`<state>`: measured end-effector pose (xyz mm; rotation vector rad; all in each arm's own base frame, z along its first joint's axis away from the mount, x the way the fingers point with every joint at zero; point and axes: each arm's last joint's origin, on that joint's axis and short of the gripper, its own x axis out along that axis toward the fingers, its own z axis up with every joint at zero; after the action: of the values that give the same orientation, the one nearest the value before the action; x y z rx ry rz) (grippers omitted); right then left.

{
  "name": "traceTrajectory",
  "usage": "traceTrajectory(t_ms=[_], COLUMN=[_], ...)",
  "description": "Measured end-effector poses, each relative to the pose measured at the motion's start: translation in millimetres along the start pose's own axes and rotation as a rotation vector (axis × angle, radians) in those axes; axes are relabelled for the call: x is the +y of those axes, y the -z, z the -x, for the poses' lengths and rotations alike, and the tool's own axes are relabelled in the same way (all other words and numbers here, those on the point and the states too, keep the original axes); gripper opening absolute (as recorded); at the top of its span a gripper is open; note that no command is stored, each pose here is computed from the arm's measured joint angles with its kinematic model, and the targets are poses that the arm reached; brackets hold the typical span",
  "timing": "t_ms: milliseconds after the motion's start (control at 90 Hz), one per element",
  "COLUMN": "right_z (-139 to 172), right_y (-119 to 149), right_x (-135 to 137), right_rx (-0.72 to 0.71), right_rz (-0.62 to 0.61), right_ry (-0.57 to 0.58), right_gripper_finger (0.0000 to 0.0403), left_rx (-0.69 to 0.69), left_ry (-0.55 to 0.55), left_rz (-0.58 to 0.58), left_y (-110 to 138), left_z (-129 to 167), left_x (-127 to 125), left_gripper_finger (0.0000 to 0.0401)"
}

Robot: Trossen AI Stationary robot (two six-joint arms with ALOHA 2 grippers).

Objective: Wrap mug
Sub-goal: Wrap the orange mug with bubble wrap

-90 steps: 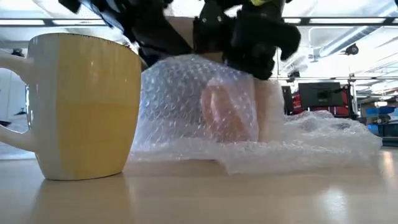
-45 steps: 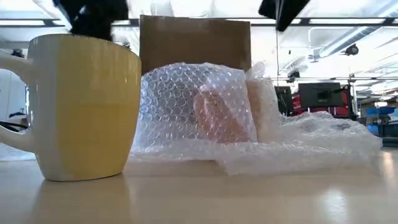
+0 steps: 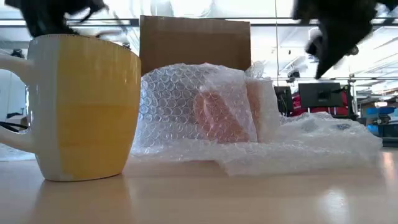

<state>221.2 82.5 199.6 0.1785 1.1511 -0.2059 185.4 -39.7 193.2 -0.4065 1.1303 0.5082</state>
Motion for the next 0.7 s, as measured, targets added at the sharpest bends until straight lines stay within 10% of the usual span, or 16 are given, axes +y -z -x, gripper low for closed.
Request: traceTrajectory(t_ms=[378, 556, 700], right_z=[-28, -34, -39], right_y=[9, 7, 7], right_x=[6, 9, 10], right_rx=[-0.226, -0.247, -0.246], right_rz=[-0.016, 0.028, 0.072], right_ry=[-0.164, -0.167, -0.16], right_gripper_finger=[0.0002, 0.0002, 0.0002], left_rx=[-0.123, -0.212, -0.351], left_ry=[0.215, 0.359, 0.453], left_rz=[0.076, 0.093, 0.062], left_y=[33, 20, -7], left_z=[-57, -44, -14], left_x=[11, -3, -22], left_gripper_finger=[0.0146, 0.0019, 0.0007])
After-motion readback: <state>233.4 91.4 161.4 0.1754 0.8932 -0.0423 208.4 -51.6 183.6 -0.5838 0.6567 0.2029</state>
